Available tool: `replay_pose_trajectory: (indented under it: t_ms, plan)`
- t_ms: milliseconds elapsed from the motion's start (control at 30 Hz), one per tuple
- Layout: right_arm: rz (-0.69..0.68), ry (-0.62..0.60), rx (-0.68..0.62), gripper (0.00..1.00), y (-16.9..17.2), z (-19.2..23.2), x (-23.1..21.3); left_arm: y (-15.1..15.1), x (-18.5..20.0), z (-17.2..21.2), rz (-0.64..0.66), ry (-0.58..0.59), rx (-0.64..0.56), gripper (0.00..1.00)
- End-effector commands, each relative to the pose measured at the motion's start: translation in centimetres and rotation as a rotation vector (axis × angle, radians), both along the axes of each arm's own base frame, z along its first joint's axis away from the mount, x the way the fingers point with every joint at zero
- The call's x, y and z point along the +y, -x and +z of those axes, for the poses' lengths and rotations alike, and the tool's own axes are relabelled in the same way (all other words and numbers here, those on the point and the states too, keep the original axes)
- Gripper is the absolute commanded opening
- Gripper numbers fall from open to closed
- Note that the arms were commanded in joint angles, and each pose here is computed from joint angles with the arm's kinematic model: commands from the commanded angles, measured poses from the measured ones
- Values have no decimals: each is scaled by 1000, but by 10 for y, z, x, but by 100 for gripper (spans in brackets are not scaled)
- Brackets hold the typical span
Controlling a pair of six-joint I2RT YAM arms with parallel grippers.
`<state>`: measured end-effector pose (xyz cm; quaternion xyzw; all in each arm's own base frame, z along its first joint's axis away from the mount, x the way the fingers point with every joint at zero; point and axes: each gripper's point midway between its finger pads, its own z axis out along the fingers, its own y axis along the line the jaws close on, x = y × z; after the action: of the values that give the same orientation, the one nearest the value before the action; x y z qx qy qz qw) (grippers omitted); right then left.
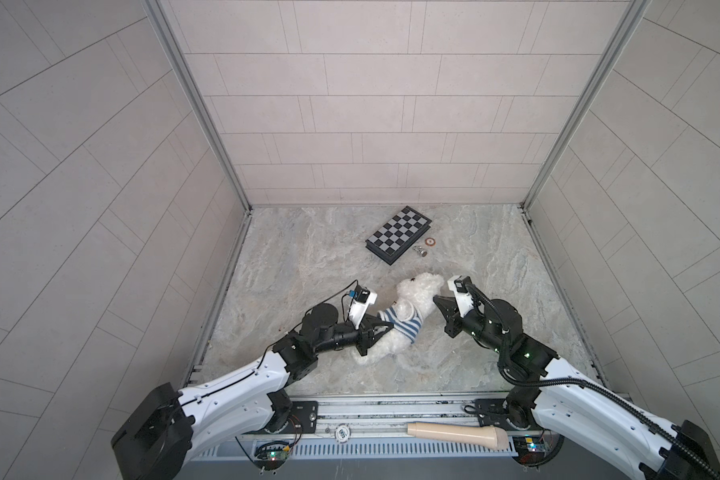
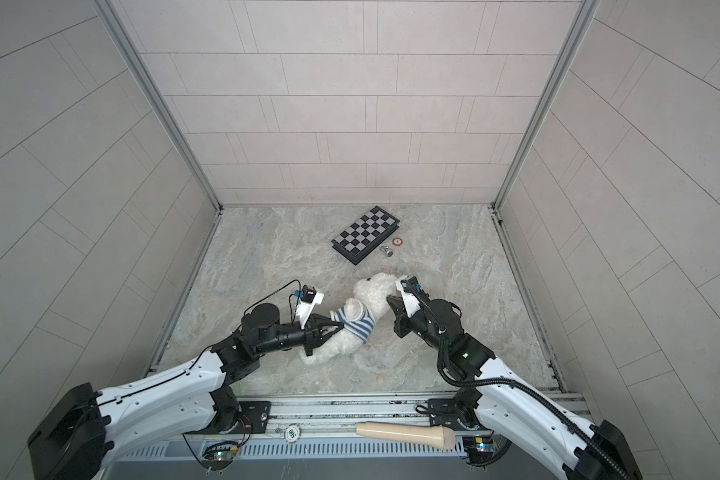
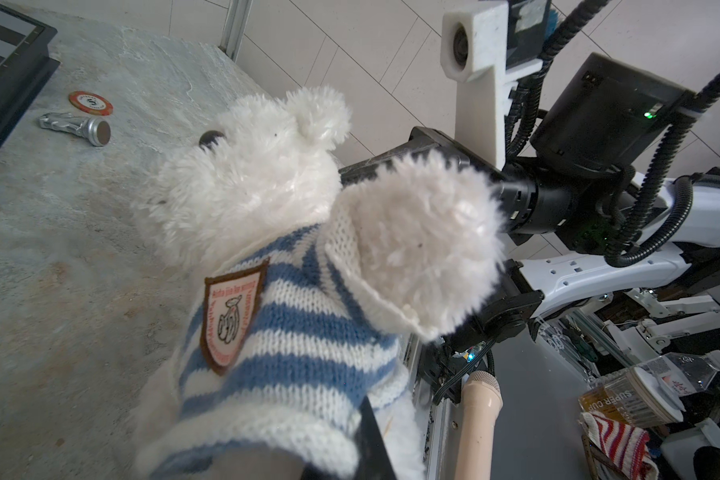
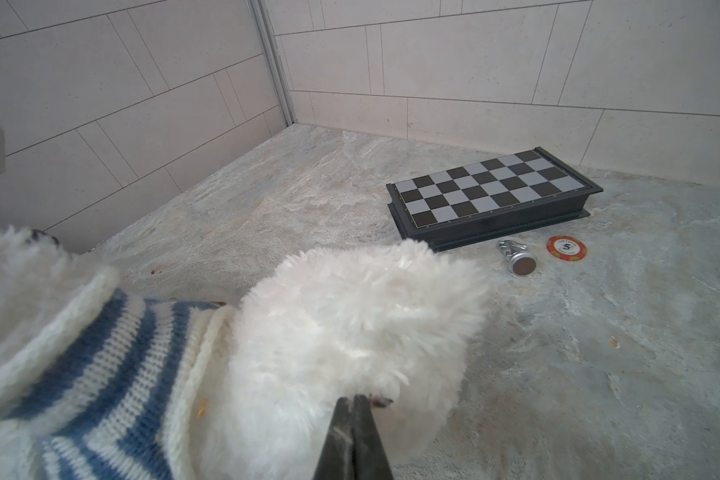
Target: Dress the teddy bear
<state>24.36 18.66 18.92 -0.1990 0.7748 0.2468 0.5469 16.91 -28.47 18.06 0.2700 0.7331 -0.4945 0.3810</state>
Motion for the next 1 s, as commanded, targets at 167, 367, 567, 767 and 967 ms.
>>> replay_pose_trajectory:
  t_ms: [167,367,567,767,967]
  plan:
    - [37,28,-49,0,3,24,2,-4,1,28,6,59,-76,0]
    - [12,31,-23,34,0,23,-3,0,2,36,-7,85,-91,0]
    - [56,-48,12,99,-2,28,0,4,3,43,-23,106,-103,0]
    - [138,-103,11,100,2,35,7,14,1,55,-70,155,-115,0]
    - [312,-114,14,100,13,46,28,22,-2,66,-124,203,-118,0]
